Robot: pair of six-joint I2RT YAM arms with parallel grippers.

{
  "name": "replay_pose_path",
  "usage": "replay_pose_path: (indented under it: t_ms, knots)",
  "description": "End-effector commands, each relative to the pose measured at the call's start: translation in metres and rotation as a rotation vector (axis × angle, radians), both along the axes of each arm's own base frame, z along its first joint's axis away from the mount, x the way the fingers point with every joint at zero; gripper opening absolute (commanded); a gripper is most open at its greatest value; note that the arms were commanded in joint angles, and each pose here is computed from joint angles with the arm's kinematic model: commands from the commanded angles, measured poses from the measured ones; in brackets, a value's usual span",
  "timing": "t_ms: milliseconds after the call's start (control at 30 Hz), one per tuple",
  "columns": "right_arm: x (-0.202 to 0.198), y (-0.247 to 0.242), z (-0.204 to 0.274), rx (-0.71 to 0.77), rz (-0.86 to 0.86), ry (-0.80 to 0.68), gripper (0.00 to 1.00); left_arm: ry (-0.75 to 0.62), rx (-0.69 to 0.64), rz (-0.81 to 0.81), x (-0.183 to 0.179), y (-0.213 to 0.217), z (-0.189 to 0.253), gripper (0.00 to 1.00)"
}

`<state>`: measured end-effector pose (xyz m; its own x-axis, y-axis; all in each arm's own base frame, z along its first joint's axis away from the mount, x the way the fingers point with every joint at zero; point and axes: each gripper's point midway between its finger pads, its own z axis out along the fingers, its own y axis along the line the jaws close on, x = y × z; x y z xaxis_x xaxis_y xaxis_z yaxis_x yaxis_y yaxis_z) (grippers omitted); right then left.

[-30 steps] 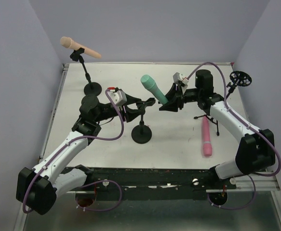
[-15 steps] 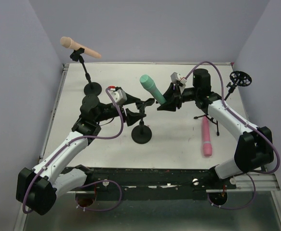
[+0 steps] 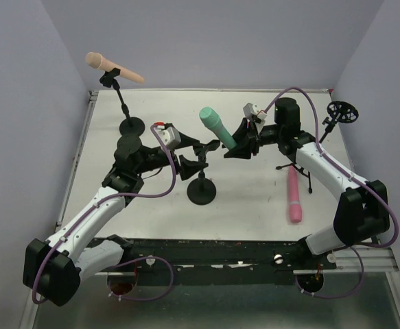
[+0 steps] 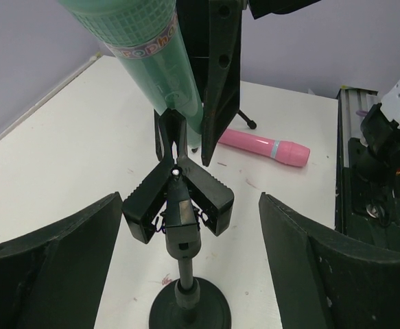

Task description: Attach the microphones to the stand

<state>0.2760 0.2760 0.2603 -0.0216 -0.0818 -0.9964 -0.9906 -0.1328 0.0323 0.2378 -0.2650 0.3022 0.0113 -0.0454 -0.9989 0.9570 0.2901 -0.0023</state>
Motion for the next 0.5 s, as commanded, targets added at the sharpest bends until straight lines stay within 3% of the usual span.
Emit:
replay_pose_path:
  t_ms: [0,100,233,267,400,467]
  knots:
    - [-0.006,0.002,0.010,0.028,0.047,-0.030,0.26,-0.066,-0.006,-0.034,-0.002,-0.003,0.017,0.88]
    - [-0.007,0.002,0.010,0.029,0.051,-0.028,0.26,-0.066,-0.002,-0.042,-0.003,-0.003,0.016,0.82]
    - [-0.009,0.002,0.011,0.031,0.057,-0.029,0.26,-0.051,0.005,-0.056,-0.006,-0.004,0.012,0.53]
    - [-0.009,0.002,0.011,0.031,0.056,-0.029,0.26,-0.045,0.008,-0.059,-0.007,-0.004,0.011,0.37]
    - [-0.013,0.000,0.013,0.035,0.060,-0.037,0.26,-0.013,0.016,-0.072,-0.011,-0.003,0.006,0.19]
    - [-0.015,0.000,0.015,0.038,0.063,-0.043,0.26,-0.010,0.012,-0.069,-0.013,-0.002,0.004,0.16]
